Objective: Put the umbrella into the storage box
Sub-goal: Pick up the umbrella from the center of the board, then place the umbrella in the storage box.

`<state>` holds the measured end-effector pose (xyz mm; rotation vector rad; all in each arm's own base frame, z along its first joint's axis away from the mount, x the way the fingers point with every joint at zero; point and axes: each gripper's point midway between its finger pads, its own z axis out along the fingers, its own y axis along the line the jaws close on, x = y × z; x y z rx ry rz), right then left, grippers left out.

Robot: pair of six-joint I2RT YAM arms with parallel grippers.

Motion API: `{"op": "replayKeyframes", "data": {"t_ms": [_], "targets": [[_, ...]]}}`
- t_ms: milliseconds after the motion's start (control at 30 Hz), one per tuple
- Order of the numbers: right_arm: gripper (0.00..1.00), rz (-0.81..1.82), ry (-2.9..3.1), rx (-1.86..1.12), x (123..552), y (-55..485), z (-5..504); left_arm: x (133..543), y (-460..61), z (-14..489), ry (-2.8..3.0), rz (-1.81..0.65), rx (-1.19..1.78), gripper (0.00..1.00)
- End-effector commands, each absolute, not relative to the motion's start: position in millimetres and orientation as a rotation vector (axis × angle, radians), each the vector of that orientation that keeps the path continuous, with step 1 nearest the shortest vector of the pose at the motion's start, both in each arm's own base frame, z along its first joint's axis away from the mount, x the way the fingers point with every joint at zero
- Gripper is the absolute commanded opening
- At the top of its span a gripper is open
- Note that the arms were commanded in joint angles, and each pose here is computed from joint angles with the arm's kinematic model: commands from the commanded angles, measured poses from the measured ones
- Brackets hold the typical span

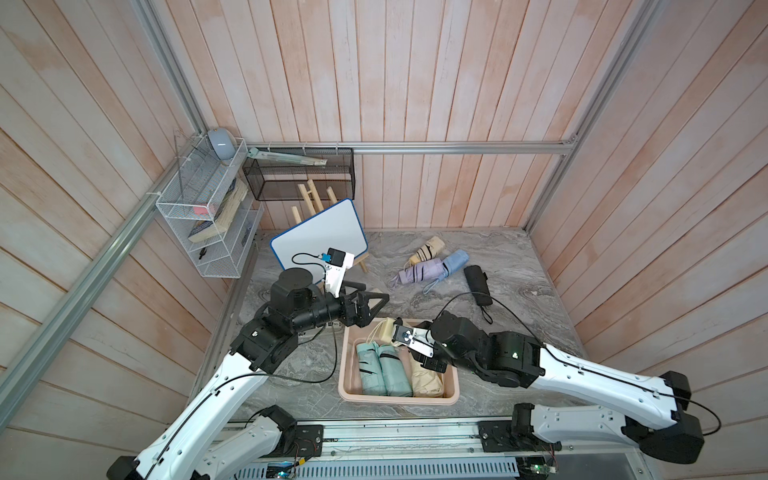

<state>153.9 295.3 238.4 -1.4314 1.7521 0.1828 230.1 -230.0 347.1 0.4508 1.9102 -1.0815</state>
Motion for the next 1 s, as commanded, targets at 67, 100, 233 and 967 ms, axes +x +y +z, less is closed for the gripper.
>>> {"op": "replayKeyframes", "data": {"t_ms": [67, 100, 233, 967], "targets": [[0.38, 0.362, 1.947, -1.016, 153, 320, 251, 244, -195, 325, 2.006, -0.98, 0.117, 1.0], [0.38, 0.383, 1.976, -0.967, 152, 324, 248, 243, -191, 321, 2.023, -0.981, 0.076, 1.0], [0.37, 0.438, 2.063, -0.811, 150, 338, 239, 238, -183, 303, 2.083, -0.99, -0.032, 1.0], [0.29, 0.459, 2.483, -0.076, 149, 324, 153, 216, -156, 250, 2.249, -0.9, -0.192, 1.0]]}}
